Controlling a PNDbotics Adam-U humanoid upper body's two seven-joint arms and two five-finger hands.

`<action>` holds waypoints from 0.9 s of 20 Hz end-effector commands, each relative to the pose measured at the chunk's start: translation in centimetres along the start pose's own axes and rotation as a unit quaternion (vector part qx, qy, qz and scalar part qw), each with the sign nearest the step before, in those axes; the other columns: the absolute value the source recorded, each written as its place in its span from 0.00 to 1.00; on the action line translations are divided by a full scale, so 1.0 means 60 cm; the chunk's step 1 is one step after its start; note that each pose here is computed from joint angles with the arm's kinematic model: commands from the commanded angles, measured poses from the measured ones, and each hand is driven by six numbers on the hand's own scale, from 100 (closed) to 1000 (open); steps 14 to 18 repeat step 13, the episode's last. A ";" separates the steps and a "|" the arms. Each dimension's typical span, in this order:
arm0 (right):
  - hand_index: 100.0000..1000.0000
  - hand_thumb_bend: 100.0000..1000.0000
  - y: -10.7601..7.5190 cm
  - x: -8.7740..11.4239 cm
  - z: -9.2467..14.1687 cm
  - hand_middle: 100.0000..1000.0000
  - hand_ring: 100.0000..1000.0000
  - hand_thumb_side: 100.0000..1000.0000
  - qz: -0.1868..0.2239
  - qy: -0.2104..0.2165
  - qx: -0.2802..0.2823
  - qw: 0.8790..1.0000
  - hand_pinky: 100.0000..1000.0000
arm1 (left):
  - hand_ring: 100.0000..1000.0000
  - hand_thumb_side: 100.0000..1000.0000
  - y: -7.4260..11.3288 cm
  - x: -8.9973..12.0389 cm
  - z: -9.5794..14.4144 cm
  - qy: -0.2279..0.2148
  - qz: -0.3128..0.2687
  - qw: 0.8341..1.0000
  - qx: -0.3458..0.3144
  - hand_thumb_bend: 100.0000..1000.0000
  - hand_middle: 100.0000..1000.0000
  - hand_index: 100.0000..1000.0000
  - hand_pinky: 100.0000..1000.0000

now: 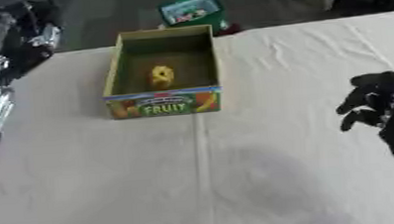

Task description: Pick up objects on the table and place them in the box.

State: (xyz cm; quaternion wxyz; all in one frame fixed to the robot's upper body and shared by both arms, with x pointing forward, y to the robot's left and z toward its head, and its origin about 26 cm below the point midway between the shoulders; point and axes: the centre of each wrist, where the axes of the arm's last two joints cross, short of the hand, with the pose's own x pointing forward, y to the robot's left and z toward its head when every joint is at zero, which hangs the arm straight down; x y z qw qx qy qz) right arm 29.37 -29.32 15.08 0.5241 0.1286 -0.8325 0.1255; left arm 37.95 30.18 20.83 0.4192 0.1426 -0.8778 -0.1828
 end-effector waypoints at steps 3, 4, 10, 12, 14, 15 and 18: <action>0.66 0.00 -0.005 0.012 -0.001 0.47 0.51 0.60 0.004 -0.014 -0.005 1.000 0.36 | 0.51 0.49 0.024 0.045 0.040 -0.039 0.045 0.996 0.060 0.00 0.49 0.65 0.50; 0.66 0.00 -0.005 0.012 -0.001 0.47 0.51 0.60 0.004 -0.015 -0.005 1.000 0.36 | 0.50 0.50 0.020 0.043 0.052 -0.032 0.054 0.996 0.069 0.00 0.49 0.65 0.50; 0.66 0.00 -0.007 0.012 0.001 0.47 0.51 0.60 0.005 -0.014 -0.010 1.000 0.36 | 0.50 0.59 -0.010 0.010 0.106 0.032 0.104 0.989 0.102 0.00 0.48 0.64 0.49; 0.66 0.00 -0.007 0.013 0.000 0.47 0.51 0.60 0.005 -0.015 -0.010 1.000 0.36 | 0.49 0.60 -0.018 0.003 0.117 0.044 0.118 0.986 0.112 0.00 0.47 0.63 0.48; 0.66 0.00 -0.007 0.013 0.000 0.47 0.51 0.60 0.005 -0.015 -0.010 1.000 0.36 | 0.49 0.61 -0.022 0.001 0.121 0.048 0.124 0.984 0.115 0.00 0.47 0.63 0.48; 0.66 0.00 -0.007 0.013 0.000 0.47 0.51 0.60 0.005 -0.015 -0.010 1.000 0.36 | 0.49 0.61 -0.022 0.001 0.121 0.048 0.124 0.984 0.115 0.00 0.47 0.63 0.48; 0.66 0.00 -0.007 0.013 0.000 0.47 0.51 0.60 0.005 -0.015 -0.010 1.000 0.36 | 0.49 0.61 -0.022 0.001 0.121 0.048 0.124 0.984 0.115 0.00 0.47 0.63 0.48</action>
